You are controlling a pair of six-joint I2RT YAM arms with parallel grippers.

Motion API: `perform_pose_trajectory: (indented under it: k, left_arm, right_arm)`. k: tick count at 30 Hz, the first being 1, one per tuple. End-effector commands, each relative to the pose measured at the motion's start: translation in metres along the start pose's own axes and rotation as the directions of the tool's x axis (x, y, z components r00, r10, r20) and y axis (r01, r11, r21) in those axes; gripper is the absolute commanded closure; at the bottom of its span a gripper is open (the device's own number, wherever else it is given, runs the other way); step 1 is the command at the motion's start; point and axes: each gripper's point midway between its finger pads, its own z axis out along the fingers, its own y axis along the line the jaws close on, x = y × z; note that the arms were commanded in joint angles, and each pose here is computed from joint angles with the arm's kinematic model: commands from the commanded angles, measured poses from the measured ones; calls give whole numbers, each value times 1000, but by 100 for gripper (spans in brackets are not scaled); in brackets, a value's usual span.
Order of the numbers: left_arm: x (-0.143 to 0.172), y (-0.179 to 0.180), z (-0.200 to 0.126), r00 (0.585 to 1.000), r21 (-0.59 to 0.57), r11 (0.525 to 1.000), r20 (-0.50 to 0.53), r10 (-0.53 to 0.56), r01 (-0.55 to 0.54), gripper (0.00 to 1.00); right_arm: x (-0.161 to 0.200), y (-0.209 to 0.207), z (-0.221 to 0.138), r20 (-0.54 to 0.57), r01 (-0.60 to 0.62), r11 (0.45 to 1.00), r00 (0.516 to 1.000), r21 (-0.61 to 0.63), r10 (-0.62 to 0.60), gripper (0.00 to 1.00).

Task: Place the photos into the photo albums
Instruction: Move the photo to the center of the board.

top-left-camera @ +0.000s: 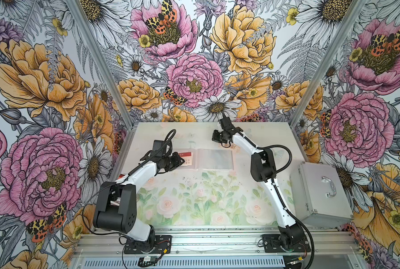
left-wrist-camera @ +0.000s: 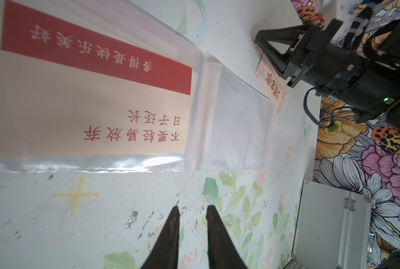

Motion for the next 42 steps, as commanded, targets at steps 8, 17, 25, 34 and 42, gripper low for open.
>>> perform_pose_trajectory:
  k: [8, 17, 25, 34, 42]
  left_arm:
    - [-6, -5, -7, 999, -7, 1000, 34, 15, -15, 77]
    - [-6, -9, 3, 999, -12, 999, 14, 31, -31, 77]
    - [-3, -9, 5, 999, -19, 999, 7, 36, -36, 77]
    - [-5, -28, 18, 997, -5, 997, -9, 71, -71, 77]
    - [-7, -72, 42, 990, 42, 990, -38, 135, -133, 77]
  right_arm:
    - [11, -56, -15, -10, -12, 983, 1000, 181, 15, 89]
    - [23, -101, -52, -27, -13, 952, 999, 304, 22, 91]
    - [36, -129, -82, -11, -54, 936, 998, 347, 61, 92]
    - [83, -141, -119, -19, -95, 933, 994, 347, 108, 92]
    - [124, -138, -155, -27, -131, 937, 989, 322, 148, 92]
